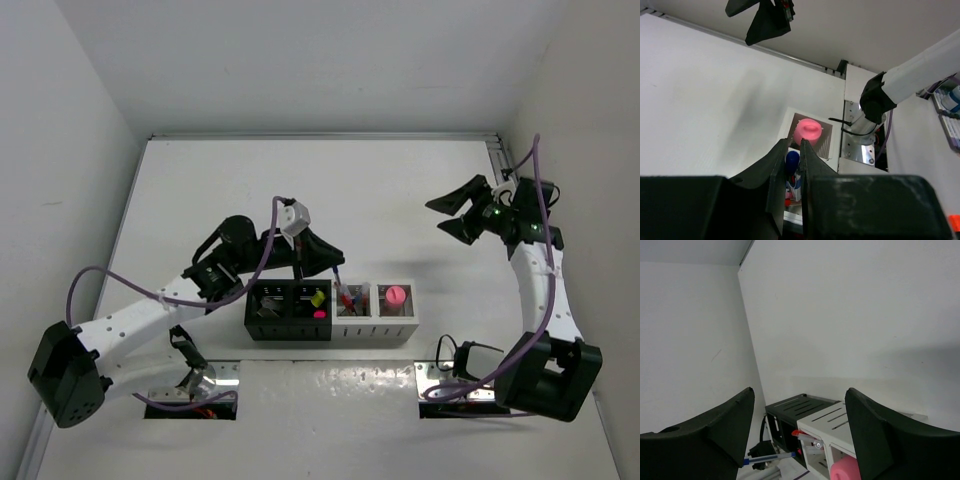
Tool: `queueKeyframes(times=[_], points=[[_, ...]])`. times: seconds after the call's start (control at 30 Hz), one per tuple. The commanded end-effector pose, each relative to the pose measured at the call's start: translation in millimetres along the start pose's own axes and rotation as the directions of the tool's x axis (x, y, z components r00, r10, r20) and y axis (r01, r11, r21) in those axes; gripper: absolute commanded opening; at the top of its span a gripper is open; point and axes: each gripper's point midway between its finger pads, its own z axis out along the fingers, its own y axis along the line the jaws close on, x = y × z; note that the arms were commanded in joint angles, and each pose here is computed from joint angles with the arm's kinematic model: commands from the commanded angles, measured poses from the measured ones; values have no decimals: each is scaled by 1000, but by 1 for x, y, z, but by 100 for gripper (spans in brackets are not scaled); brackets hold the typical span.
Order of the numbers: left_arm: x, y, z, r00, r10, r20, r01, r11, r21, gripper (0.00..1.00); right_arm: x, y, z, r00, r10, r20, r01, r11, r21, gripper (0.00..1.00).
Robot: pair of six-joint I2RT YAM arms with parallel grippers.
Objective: Sort the stationery into containers
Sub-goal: Place the pen in the storage box.
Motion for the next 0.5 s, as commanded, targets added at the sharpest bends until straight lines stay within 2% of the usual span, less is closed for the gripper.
queueKeyframes(times=[0.0, 0.2, 0.47], points=[[-13, -2, 8, 994, 93, 52, -94, 995, 17, 0, 2, 14, -3, 997, -71, 3, 71, 996, -49, 72], [28, 3, 13, 996, 80, -35, -80, 997, 19, 0, 5, 10, 1, 997, -76, -19, 75, 996, -50, 72], [63, 7, 16, 995, 42, -90, -41, 999, 4, 2, 17, -2, 2, 990, -117, -85, 115, 993, -27, 72]])
